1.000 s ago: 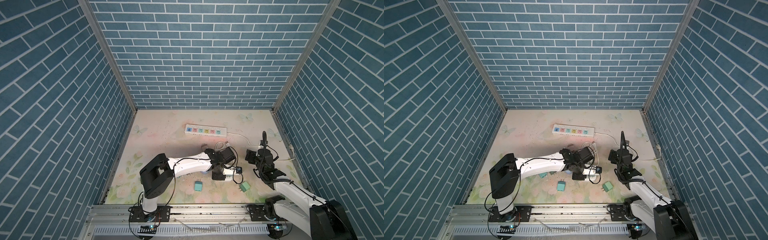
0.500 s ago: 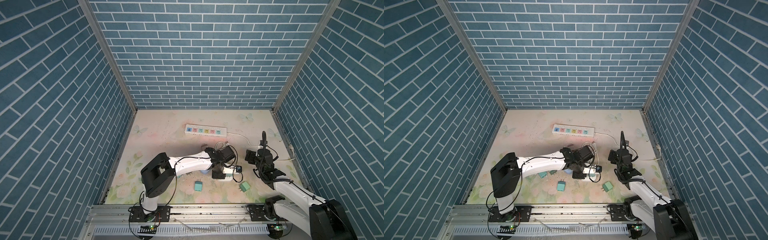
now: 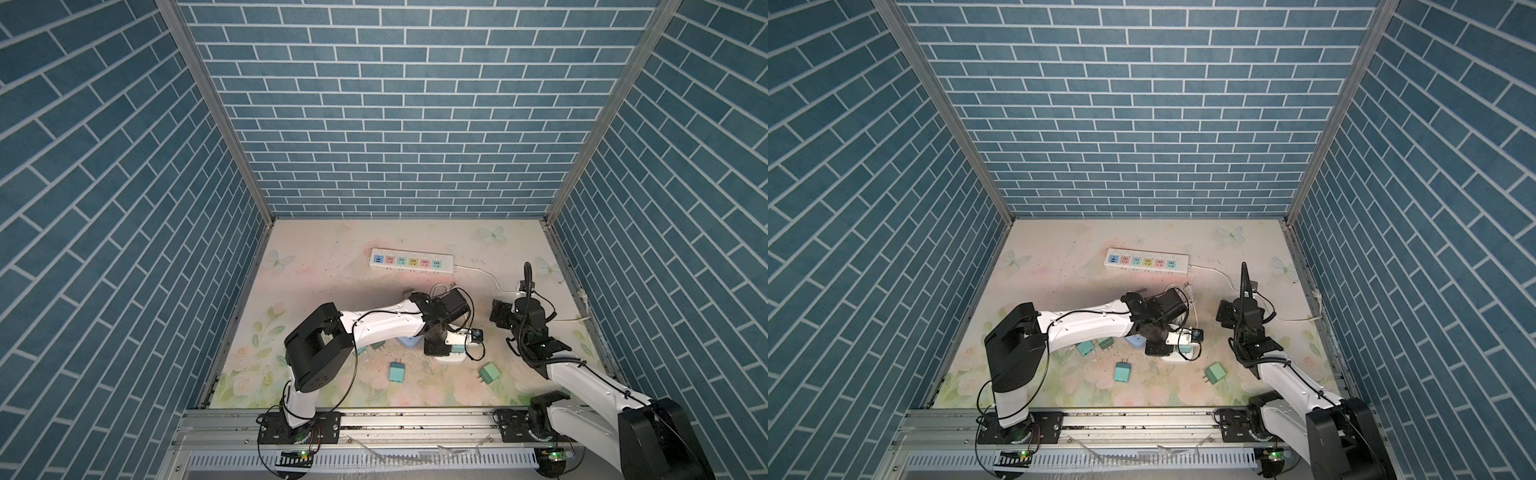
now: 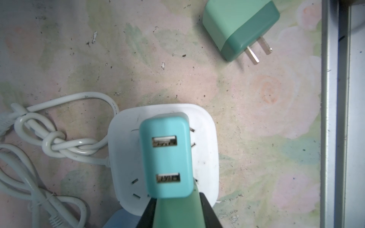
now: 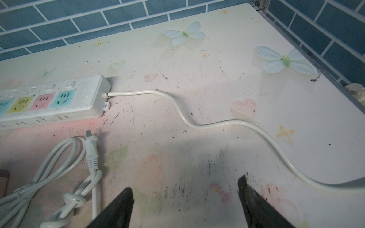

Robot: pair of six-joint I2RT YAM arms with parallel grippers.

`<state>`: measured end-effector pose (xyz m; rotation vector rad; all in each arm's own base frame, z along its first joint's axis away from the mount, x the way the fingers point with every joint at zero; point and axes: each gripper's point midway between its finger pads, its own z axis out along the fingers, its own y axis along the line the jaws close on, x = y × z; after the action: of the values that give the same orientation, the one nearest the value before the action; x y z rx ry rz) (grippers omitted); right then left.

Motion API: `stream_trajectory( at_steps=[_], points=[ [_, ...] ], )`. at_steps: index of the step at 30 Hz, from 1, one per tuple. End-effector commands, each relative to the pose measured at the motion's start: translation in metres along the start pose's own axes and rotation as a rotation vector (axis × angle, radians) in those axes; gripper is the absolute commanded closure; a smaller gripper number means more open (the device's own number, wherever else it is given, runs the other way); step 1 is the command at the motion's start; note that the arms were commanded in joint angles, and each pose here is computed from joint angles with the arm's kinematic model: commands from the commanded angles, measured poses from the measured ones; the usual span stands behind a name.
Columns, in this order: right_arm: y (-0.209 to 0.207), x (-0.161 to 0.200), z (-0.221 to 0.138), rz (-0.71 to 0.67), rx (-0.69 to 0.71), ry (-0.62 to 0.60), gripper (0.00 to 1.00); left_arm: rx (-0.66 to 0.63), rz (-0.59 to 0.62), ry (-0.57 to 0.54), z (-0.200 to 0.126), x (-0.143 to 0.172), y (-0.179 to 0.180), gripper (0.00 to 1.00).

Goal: Insert plugs into power strip
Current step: Insert the plug into the socket.

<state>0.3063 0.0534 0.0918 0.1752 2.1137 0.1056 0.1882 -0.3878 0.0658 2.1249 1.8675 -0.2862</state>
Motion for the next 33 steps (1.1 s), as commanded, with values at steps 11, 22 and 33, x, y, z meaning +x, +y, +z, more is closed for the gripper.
stream_trajectory(
  at_steps=[11,22,33],
  points=[
    [0.006,-0.014,0.001,0.009,-0.013,-0.022,0.14,0.052,-0.035,0.077,0.029,0.018,0.0,1.0],
    [0.006,-0.014,0.001,0.008,-0.014,-0.019,0.14,0.049,-0.047,0.081,0.036,0.021,0.0,1.0],
    [0.005,-0.014,0.001,0.009,-0.008,-0.021,0.14,0.061,-0.085,0.029,0.04,0.001,0.005,1.0]
  ],
)
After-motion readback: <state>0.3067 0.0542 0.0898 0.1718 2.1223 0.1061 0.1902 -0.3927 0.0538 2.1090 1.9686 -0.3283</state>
